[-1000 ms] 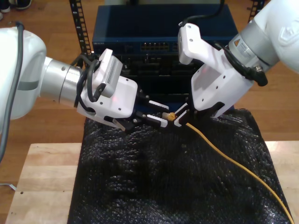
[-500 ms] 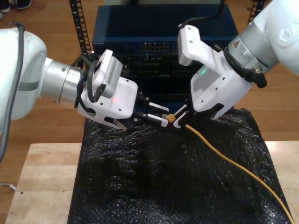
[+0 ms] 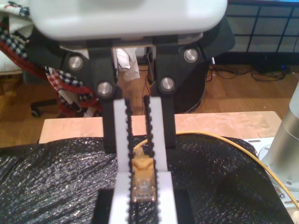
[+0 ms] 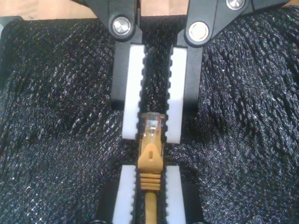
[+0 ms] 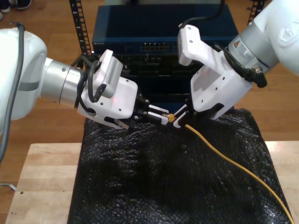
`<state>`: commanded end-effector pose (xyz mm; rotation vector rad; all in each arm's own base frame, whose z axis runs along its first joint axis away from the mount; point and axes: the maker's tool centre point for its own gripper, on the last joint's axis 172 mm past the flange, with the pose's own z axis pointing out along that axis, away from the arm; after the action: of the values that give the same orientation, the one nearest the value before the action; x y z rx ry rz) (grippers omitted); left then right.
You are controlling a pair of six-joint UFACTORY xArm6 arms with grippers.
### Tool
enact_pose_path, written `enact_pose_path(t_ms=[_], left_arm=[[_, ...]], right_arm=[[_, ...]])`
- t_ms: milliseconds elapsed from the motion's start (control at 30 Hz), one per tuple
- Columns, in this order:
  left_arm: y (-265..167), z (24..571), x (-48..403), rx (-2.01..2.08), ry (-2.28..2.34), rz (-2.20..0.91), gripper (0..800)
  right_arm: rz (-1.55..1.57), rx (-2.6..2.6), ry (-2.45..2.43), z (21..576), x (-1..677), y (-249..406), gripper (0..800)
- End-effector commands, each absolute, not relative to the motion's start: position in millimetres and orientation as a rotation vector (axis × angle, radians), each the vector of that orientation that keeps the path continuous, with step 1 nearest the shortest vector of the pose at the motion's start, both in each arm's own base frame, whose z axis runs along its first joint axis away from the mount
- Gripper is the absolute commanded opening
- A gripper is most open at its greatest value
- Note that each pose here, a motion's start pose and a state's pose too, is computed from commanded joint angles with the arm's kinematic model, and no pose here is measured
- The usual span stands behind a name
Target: Grab the cable and plug it in
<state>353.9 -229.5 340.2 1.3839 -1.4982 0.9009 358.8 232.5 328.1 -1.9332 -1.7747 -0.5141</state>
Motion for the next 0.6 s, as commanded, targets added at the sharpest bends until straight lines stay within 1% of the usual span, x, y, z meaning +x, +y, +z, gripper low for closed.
enact_pose_path(t_ms=[33, 100, 133, 267, 300, 367, 400, 500, 600], left_arm=[[-230, 340, 354, 1.385, -1.497, 0.9, 7], [-230, 341, 353, 1.38, -1.498, 0.898, 3], [-230, 341, 353, 1.381, -1.497, 0.897, 2], [-229, 343, 354, 1.382, -1.498, 0.901, 2], [-229, 343, 354, 1.383, -1.497, 0.9, 2], [-228, 343, 354, 1.386, -1.496, 0.9, 2], [-226, 343, 356, 1.391, -1.49, 0.904, 2], [-222, 342, 357, 1.394, -1.464, 0.899, 1], [-227, 344, 346, 1.362, -1.404, 0.836, 1]], right_arm=[[-0.515, -1.933, -1.773, 328, 359, 233, 113], [-0.517, -1.93, -1.771, 329, 359, 233, 310], [-0.518, -1.928, -1.774, 330, 359, 234, 383], [-0.519, -1.929, -1.772, 331, 359, 233, 634], [-0.521, -1.928, -1.775, 332, 359, 233, 676], [-0.526, -1.93, -1.773, 333, 360, 232, 747], [-0.533, -1.933, -1.773, 335, 360, 230, 770], [-0.555, -1.934, -1.778, 341, 360, 230, 778], [-0.568, -1.931, -1.784, 345, 362, 230, 791]])
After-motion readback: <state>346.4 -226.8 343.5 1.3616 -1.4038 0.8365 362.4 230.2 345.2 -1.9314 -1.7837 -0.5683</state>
